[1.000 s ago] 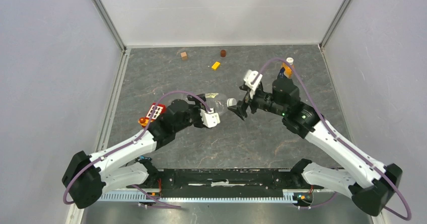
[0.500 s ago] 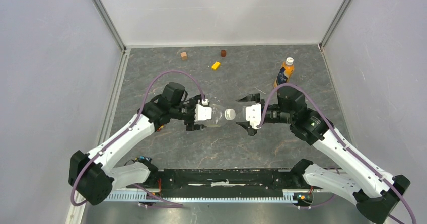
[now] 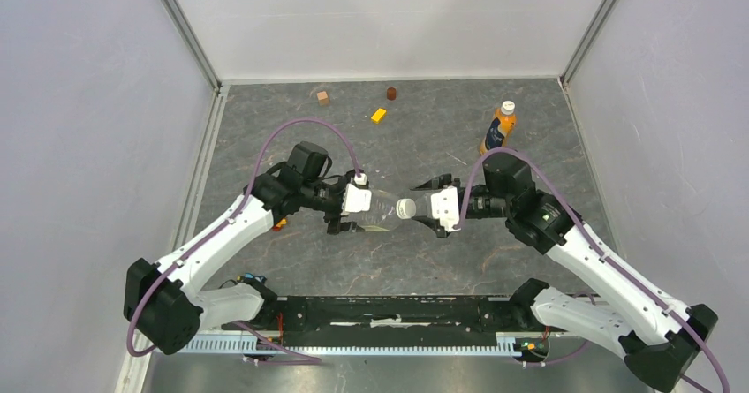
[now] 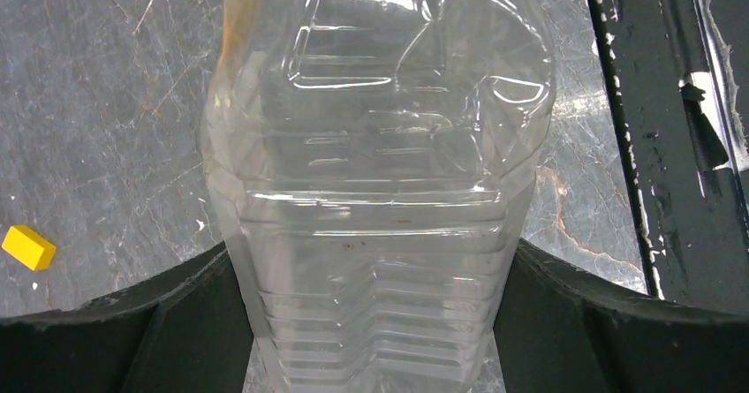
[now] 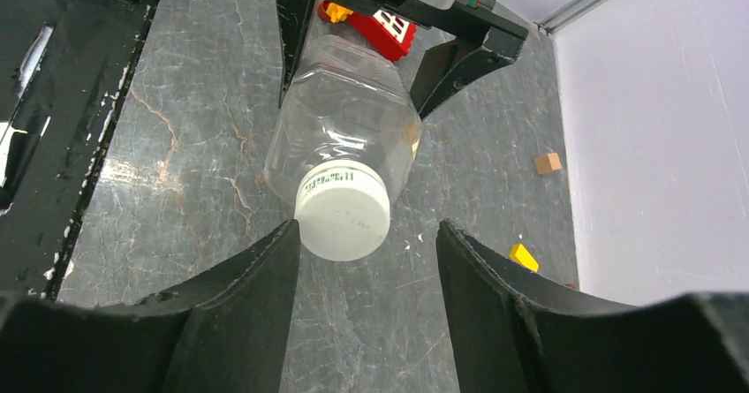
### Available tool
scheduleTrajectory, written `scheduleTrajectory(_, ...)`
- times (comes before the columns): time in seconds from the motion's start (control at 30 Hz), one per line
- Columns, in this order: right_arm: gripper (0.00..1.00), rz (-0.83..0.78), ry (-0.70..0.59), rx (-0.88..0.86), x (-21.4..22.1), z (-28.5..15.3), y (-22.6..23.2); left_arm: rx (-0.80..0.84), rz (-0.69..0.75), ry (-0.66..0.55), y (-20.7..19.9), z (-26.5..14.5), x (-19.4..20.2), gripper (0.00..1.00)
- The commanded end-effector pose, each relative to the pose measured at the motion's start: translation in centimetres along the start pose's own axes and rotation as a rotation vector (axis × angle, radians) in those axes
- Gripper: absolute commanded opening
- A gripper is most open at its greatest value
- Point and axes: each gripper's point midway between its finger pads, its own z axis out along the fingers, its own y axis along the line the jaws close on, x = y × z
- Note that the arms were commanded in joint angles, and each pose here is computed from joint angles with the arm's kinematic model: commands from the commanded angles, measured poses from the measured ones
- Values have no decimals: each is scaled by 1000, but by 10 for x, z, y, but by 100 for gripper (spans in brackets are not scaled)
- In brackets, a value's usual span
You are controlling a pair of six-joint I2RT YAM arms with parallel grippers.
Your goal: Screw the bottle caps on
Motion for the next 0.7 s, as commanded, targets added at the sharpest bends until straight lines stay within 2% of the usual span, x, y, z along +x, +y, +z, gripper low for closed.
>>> scheduleTrajectory(0.0,60,-2,-33,-29,-5,5,5,2,71,-67,8,-5,-22,29)
scheduleTrajectory(0.17,56,1,-32,-38,-4,8,6,4,75,-76,10,-5,-25,29)
scheduleTrajectory(0.5,54,9,-31,-65,-4,12,12,14,76,-94,10,-4,-29,29)
scheduleTrajectory(0.67,48,21,-16,-64,0,13,13,13,79,-96,10,-5,-30,28)
